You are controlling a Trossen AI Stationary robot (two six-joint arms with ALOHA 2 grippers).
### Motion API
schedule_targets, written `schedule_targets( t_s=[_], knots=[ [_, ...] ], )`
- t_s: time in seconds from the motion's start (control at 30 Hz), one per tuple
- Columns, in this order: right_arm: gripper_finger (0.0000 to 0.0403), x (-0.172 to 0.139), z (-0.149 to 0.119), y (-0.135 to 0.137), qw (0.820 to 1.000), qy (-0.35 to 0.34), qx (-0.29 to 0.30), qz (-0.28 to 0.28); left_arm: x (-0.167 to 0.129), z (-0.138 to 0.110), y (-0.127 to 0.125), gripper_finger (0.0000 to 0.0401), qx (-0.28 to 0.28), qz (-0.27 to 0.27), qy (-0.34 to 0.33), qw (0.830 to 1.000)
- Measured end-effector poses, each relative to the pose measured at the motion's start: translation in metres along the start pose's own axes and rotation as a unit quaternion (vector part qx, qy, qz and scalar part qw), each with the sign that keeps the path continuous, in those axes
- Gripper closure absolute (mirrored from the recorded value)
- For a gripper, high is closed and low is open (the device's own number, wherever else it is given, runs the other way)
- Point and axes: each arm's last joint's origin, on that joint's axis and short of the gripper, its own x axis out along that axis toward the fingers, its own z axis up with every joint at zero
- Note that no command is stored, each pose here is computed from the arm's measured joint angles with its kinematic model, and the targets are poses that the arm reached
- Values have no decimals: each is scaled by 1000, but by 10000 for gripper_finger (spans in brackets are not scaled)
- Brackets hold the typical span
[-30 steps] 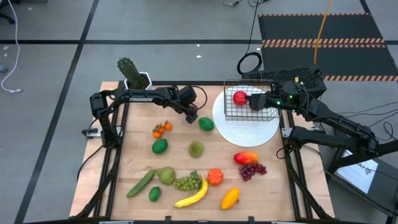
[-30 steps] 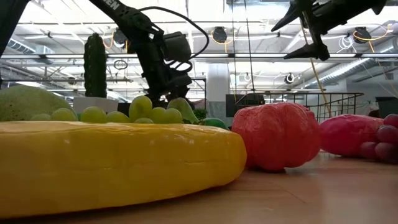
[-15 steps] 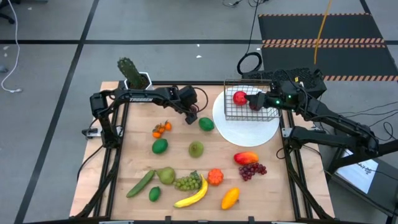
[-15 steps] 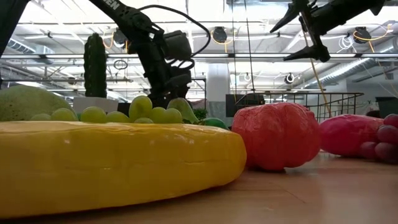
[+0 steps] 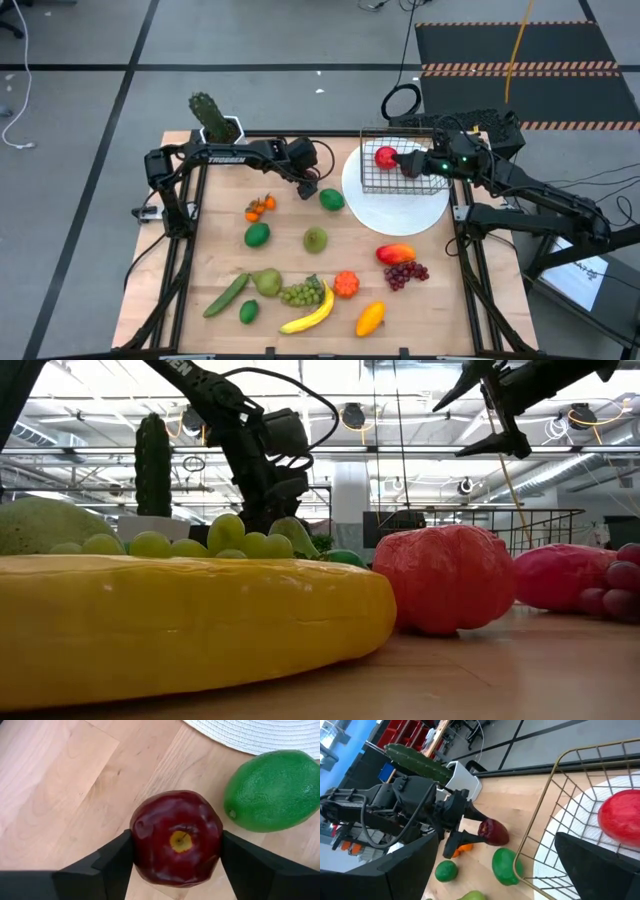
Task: Build produce basket
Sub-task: Put the dark red apple into the gold wire basket
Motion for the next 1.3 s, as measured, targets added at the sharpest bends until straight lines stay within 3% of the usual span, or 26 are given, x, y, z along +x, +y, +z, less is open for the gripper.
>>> schedule_targets(
  t_s=[0.23, 0.5, 0.83, 1.03, 1.3],
  knots=[
    [7, 2, 0, -1, 1000, 3, -2, -4, -6, 3, -1, 120, -3, -4, 1, 1000],
    [7, 2, -1, -1, 1000, 5, -20, -4, -31, 21, -5, 141, 7, -16, -5, 1000],
    [7, 1, -4, -2, 998, 35, -48, -1, -75, 65, -15, 123, -7, -39, -93, 995],
    [7, 1, -9, -6, 994, 87, -70, 6, -105, 89, -21, 122, -56, -59, -160, 984],
    [7, -1, -13, -2, 984, 145, -79, 64, -137, 111, -27, 125, -152, -105, -227, 956]
  ],
)
